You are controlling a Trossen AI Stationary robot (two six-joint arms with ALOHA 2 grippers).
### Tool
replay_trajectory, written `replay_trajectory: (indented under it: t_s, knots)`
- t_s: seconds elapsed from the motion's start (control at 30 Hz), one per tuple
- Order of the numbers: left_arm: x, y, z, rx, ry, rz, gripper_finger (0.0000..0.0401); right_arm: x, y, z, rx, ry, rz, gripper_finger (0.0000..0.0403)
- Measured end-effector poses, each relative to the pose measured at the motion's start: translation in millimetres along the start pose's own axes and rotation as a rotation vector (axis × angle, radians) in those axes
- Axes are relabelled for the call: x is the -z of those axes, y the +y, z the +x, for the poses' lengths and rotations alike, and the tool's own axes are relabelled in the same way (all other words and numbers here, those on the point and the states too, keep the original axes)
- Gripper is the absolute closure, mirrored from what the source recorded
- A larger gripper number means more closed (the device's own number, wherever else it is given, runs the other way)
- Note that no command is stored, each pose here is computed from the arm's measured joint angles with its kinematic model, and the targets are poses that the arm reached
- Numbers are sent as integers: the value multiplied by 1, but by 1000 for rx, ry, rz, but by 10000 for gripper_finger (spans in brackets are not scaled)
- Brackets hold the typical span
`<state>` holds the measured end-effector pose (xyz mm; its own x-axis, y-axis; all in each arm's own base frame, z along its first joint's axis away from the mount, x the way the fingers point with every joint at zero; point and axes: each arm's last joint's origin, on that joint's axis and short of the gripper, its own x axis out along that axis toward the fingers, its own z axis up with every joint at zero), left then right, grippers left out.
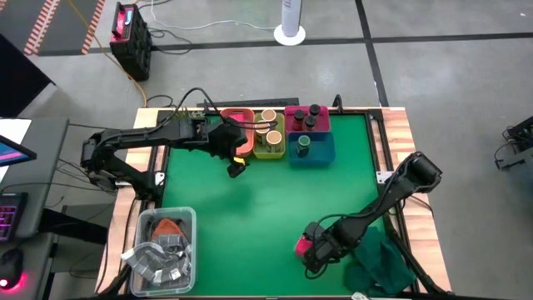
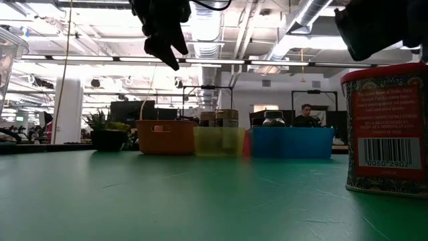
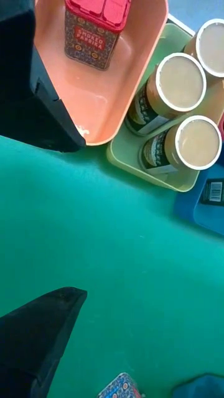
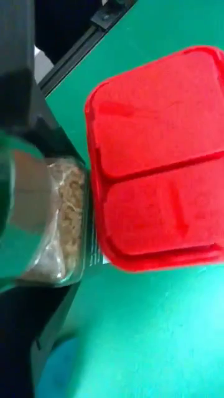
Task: Sort spices by type
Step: Put the green seasoning bottle into the blue bin
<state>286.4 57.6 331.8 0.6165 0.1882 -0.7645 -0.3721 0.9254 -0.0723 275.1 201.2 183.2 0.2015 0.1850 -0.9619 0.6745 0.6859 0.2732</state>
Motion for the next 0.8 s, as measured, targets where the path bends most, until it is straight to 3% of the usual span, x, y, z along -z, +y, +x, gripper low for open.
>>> replay_trajectory:
  t_s: [0.17, 0.37, 0.57, 0.8]
  knots:
    - [0, 0, 0, -1, 5, -1, 44, -8, -3, -1, 15, -1, -12, 178]
    - [5, 1, 0, -10, 51, 1, 44, -18, -11, -17, 33, 15, -30, 181]
    - [11, 6, 0, -28, 117, 42, 44, -44, -48, -52, 220, 53, -72, 181]
    - [0, 7, 2, -22, 1, -6, 44, -100, -103, -102, 299, -57, -19, 176]
